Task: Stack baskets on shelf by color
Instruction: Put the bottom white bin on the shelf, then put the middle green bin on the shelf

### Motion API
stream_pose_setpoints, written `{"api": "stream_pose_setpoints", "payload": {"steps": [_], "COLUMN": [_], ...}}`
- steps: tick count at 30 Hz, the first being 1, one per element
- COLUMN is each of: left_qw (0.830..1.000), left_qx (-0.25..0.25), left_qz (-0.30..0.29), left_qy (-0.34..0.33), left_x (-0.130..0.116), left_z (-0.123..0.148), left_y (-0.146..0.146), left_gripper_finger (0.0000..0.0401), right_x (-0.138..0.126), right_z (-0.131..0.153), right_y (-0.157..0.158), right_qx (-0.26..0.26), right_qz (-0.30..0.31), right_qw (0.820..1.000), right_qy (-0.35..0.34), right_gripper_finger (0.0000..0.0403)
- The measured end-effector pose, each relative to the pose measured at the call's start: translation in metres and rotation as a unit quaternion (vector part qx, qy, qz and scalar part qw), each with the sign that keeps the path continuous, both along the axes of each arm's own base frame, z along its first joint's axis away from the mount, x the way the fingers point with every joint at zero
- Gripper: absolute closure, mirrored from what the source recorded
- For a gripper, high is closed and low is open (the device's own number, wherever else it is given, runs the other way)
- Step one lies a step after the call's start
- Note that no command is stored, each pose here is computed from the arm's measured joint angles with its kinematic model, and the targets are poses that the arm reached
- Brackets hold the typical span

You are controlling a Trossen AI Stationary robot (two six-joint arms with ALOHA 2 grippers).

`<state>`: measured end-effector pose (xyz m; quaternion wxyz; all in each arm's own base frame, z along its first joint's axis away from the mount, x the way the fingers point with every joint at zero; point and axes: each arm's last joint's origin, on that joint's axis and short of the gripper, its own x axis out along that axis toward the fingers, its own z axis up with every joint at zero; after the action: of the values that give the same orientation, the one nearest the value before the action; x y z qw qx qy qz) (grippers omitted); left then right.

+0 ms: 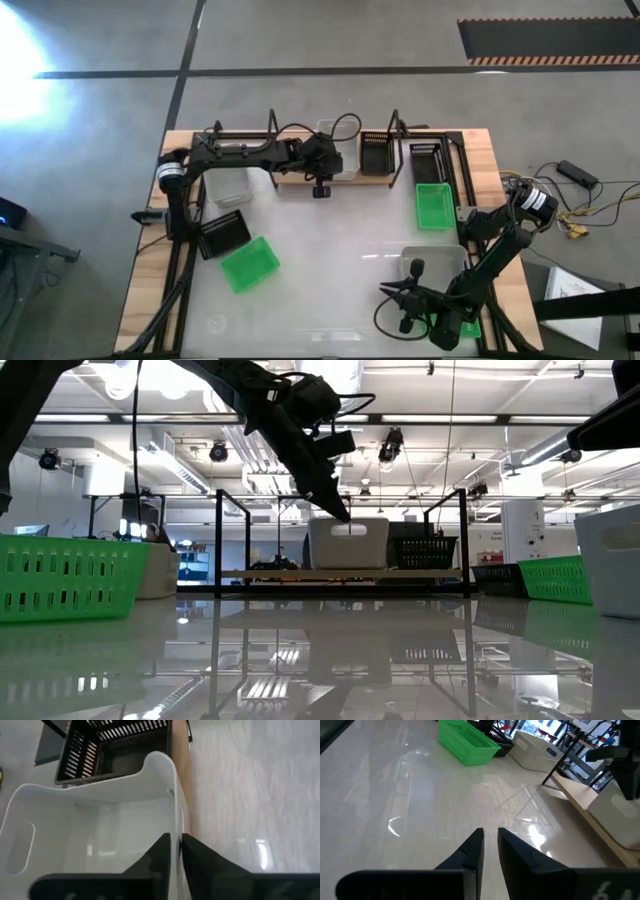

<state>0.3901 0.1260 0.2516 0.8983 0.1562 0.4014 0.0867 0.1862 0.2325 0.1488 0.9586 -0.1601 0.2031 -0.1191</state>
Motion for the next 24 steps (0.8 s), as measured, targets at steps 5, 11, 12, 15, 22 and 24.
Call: {"api": "stream_pose_setpoints", "payload": {"steps": [5,11,12,15,22,24], "left_qw": [1.000,0.999,0.998,0.996,0.996,0.997], "left_qx": [-0.008,-0.031,-0.040,-0.070,-0.077,-0.065], "left_qz": [0.010,0.037,0.043,0.061,0.040,0.032], "left_qy": [0.001,-0.008,-0.006,0.000,0.018,0.017], "left_x": [-0.001,-0.012,-0.016,-0.030,-0.068,-0.077], "left_z": [0.000,0.024,0.030,0.047,0.078,0.083], "left_y": [0.000,-0.011,-0.014,-0.029,-0.100,-0.126], "left_gripper_finger": [0.0320,0.0292,0.0290,0.0290,0.0290,0.0290], "right_x": [0.000,0.000,0.000,-0.001,0.000,0.000], "right_z": [0.000,0.002,0.003,0.006,0.007,0.007], "right_y": [0.000,0.000,0.000,-0.001,-0.001,-0.001], "right_qx": [0.000,0.003,0.005,0.009,0.011,0.012], "right_qz": [0.000,0.001,0.001,0.001,0.000,0.000], "right_qw": [1.000,1.000,1.000,1.000,1.000,1.000], "right_qy": [0.000,-0.001,-0.002,-0.005,-0.008,-0.008], "right_gripper_finger": [0.0355,0.0355,0.0355,0.0355,0.0355,0.0355]}}
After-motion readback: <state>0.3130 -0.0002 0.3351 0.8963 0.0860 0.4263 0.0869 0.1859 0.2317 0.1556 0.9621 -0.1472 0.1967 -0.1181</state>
